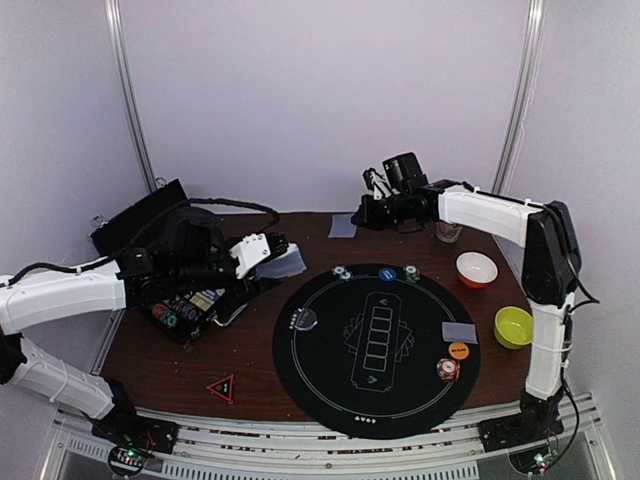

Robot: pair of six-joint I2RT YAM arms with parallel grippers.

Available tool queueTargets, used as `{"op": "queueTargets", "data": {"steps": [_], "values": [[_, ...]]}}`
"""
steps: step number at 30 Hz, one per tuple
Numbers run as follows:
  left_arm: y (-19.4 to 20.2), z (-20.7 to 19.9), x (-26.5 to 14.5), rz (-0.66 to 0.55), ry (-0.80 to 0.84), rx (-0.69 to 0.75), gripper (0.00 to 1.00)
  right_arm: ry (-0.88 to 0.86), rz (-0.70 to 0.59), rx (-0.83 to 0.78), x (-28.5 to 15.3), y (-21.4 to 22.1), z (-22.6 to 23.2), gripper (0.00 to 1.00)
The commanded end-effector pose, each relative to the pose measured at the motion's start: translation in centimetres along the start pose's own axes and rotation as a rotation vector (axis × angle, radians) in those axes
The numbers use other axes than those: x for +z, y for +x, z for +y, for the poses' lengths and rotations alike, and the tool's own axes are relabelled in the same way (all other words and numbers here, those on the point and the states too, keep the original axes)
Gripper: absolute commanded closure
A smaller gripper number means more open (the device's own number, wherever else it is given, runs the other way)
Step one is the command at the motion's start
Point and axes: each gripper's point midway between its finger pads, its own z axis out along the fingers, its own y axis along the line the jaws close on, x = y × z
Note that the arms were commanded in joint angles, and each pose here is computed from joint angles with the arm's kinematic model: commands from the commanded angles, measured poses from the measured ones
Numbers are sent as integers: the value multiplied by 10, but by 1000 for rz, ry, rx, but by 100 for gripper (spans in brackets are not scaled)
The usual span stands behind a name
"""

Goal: Distribute texas hold em gaming equipment
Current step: Distribute the poker card in the small blind area.

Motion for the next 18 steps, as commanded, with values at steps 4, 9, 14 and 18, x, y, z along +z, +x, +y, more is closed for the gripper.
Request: {"op": "queueTargets", "data": {"steps": [4, 9, 14, 18], "values": [[-24, 15, -12, -80, -49, -32, 44, 144, -207, 180, 30, -23, -52, 100], [-23, 16, -13, -70, -51, -35, 44, 179, -325, 359, 43, -20, -77, 100], [-23, 17, -15, -71, -55, -37, 44, 251, -356, 524, 56, 7, -108, 100], [-23, 17, -16, -71, -59, -37, 44, 249, -344, 596, 68, 26, -109, 100]]}}
